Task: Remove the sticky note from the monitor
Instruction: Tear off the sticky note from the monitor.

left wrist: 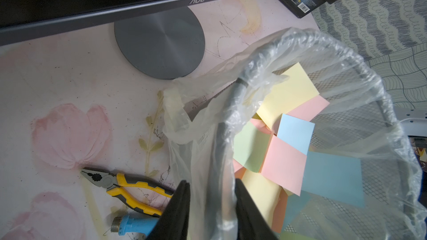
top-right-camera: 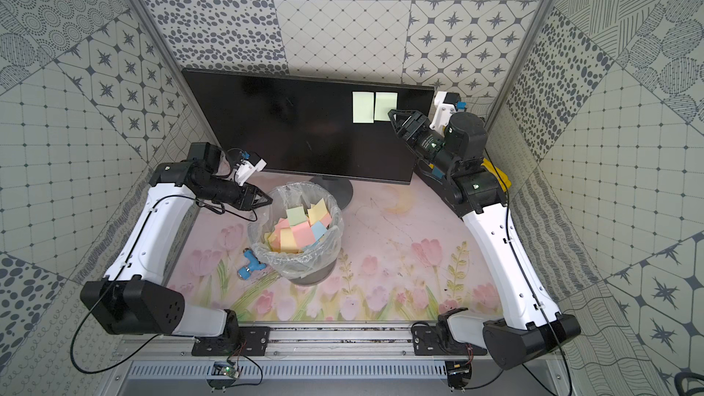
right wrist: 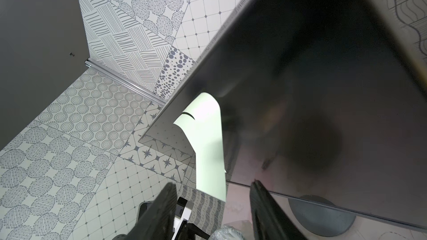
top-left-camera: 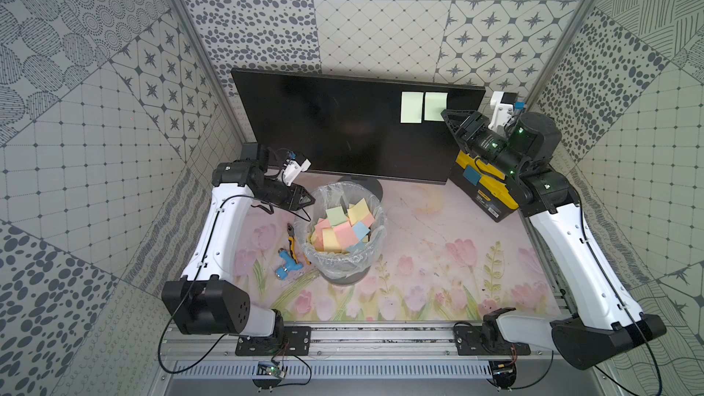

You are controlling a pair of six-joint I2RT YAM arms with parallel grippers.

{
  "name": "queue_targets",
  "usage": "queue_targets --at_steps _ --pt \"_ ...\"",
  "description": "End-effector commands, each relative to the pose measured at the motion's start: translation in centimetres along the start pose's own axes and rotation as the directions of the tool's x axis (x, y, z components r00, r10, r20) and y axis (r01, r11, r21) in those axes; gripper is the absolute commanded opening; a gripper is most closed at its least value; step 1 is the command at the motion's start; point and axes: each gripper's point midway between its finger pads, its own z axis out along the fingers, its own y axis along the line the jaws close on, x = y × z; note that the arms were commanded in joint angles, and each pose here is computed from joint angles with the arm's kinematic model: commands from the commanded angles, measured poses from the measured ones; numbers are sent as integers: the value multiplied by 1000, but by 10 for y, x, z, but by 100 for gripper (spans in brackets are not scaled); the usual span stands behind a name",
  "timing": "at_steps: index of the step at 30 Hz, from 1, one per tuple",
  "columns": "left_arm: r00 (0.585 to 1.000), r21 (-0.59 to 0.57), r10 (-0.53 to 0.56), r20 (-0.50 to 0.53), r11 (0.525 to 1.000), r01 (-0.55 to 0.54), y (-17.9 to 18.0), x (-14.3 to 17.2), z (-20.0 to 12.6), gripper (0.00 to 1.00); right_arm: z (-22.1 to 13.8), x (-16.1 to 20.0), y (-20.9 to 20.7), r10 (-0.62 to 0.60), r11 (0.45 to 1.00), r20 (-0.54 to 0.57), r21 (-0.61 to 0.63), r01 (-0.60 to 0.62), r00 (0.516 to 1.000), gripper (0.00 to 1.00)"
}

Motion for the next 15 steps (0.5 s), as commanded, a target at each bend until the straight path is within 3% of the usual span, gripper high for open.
queue_targets --at_steps 1,15 --pt "1000 20 11 -8 1000 -11 -3 2 1 35 4 -11 17 -17 997 27 -69 19 999 50" --pt "1000 16 15 -16 1000 -14 -2 3 2 34 11 -12 17 -28 997 23 -77 30 999 47"
